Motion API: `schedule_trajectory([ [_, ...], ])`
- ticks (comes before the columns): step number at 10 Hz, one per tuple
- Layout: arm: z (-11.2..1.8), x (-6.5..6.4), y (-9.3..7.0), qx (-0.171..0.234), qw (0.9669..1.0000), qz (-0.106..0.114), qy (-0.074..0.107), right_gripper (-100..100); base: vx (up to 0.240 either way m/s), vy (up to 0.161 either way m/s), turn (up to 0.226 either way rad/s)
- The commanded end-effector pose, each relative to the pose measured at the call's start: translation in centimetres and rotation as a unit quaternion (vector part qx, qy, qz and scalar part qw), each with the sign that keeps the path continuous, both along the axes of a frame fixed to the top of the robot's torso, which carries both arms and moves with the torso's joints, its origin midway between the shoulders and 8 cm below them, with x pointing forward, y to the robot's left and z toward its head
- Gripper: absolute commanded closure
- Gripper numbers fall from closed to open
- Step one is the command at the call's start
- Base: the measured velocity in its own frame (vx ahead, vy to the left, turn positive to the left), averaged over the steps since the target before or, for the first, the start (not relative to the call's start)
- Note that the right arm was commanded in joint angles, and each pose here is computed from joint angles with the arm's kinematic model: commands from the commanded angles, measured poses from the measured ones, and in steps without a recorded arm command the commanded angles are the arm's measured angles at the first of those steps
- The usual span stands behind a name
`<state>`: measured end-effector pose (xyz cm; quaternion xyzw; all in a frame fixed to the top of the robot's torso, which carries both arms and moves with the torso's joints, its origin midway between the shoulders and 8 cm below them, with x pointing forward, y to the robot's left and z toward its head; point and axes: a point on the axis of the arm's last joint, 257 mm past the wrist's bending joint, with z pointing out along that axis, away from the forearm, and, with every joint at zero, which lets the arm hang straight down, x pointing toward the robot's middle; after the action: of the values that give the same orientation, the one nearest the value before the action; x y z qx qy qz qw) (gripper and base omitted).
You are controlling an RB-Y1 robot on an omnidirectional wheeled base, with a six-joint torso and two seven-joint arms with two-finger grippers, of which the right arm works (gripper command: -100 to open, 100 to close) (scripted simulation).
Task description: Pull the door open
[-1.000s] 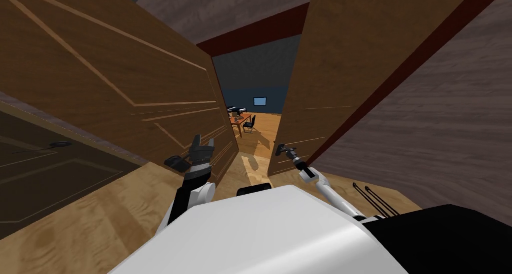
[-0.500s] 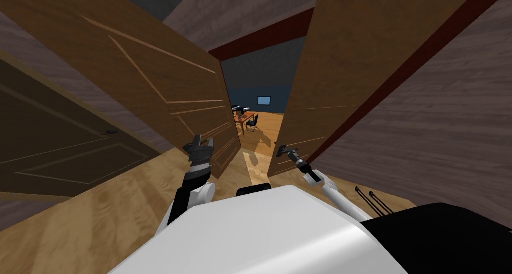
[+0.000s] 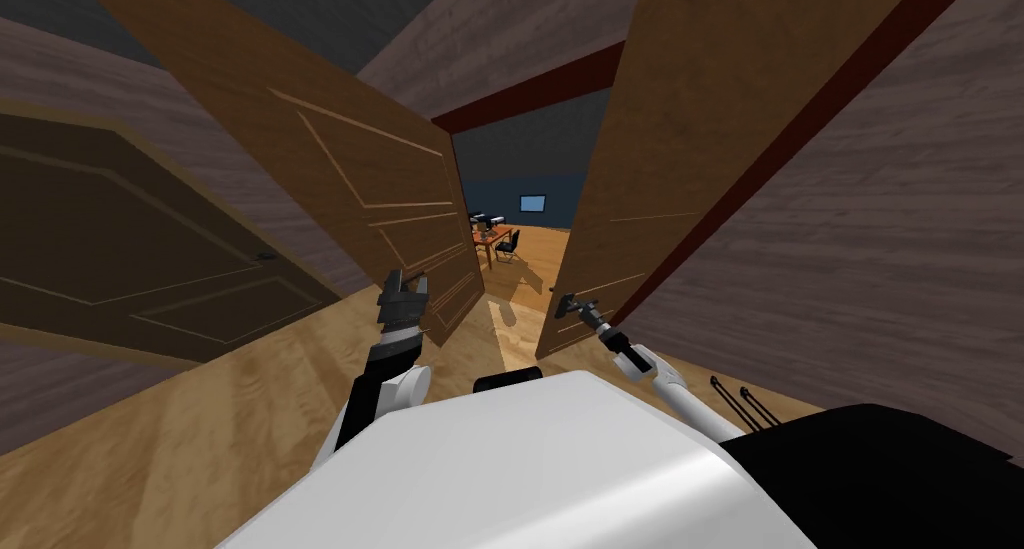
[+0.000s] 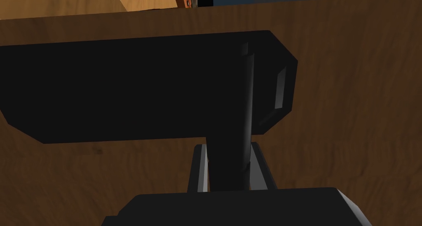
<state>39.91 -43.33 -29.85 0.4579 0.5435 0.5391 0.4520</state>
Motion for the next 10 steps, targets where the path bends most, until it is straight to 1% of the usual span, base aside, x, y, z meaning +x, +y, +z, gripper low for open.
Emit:
schedule_trajectory([
  [1,0.2,-0.3,-0.1,0.000,1.0000,0.005,-0.002,100,-0.220,-0.093,0.204],
  [9,0.6,-2.0,-0.8,0.000,0.9995,0.030,-0.005,100,-0.213,-0.104,0.147],
  [10,0.2,-1.9,-0.5,0.001,0.9995,0.031,-0.003,100,-0.084,-0.037,0.039],
])
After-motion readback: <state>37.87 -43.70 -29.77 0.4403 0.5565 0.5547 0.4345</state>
